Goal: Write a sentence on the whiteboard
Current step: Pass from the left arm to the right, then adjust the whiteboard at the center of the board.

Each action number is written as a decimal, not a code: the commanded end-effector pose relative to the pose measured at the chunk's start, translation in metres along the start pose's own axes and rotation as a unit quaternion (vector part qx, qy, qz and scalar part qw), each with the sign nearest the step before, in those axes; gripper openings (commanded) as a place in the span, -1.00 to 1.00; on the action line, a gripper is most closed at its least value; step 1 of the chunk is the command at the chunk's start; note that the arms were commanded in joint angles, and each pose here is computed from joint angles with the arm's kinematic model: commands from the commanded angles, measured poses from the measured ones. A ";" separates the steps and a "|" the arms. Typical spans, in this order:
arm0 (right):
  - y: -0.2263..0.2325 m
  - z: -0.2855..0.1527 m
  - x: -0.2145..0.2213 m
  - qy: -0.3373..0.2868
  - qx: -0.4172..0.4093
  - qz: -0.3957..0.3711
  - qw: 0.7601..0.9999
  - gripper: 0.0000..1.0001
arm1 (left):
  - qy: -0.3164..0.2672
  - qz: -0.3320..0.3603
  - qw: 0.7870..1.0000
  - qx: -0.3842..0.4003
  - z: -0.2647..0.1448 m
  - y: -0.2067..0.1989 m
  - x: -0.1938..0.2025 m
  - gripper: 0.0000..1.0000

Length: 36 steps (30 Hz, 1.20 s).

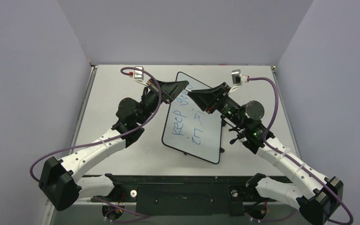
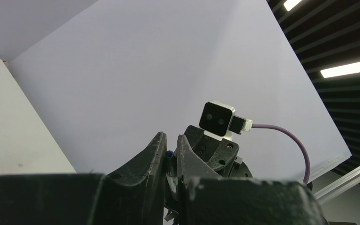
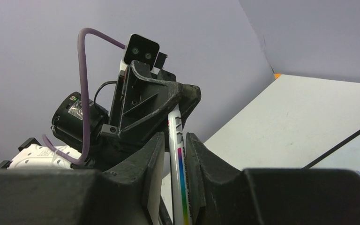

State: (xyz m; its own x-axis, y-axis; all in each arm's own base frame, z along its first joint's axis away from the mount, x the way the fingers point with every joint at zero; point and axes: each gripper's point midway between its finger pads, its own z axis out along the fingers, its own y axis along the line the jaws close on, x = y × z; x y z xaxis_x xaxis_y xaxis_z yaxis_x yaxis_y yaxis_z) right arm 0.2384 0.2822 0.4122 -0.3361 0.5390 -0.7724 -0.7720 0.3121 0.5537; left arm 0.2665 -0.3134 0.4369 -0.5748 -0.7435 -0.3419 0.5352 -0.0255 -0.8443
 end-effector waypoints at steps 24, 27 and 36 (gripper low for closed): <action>-0.114 -0.097 -0.043 -0.094 0.383 -0.070 0.916 -1.00 | 0.022 0.194 0.953 -0.231 -0.065 0.094 -0.074 0.08; -0.138 -0.130 -0.049 -0.117 0.445 -0.062 0.886 -1.00 | 0.060 0.217 0.934 -0.278 -0.075 0.119 -0.067 0.07; -0.134 -0.177 -0.108 -0.196 0.542 -0.078 0.814 -1.00 | 0.211 0.267 0.892 -0.299 -0.035 0.166 0.028 -0.29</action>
State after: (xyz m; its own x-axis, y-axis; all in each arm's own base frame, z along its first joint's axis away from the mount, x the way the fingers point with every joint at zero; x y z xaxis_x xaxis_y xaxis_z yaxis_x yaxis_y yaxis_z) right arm 0.2905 0.0781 0.3294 -0.0388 0.5722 -0.8192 0.0998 0.8179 0.5666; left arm 0.3243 -0.2707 0.2896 -0.5717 -0.3913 -0.7211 0.3596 0.6705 -0.6489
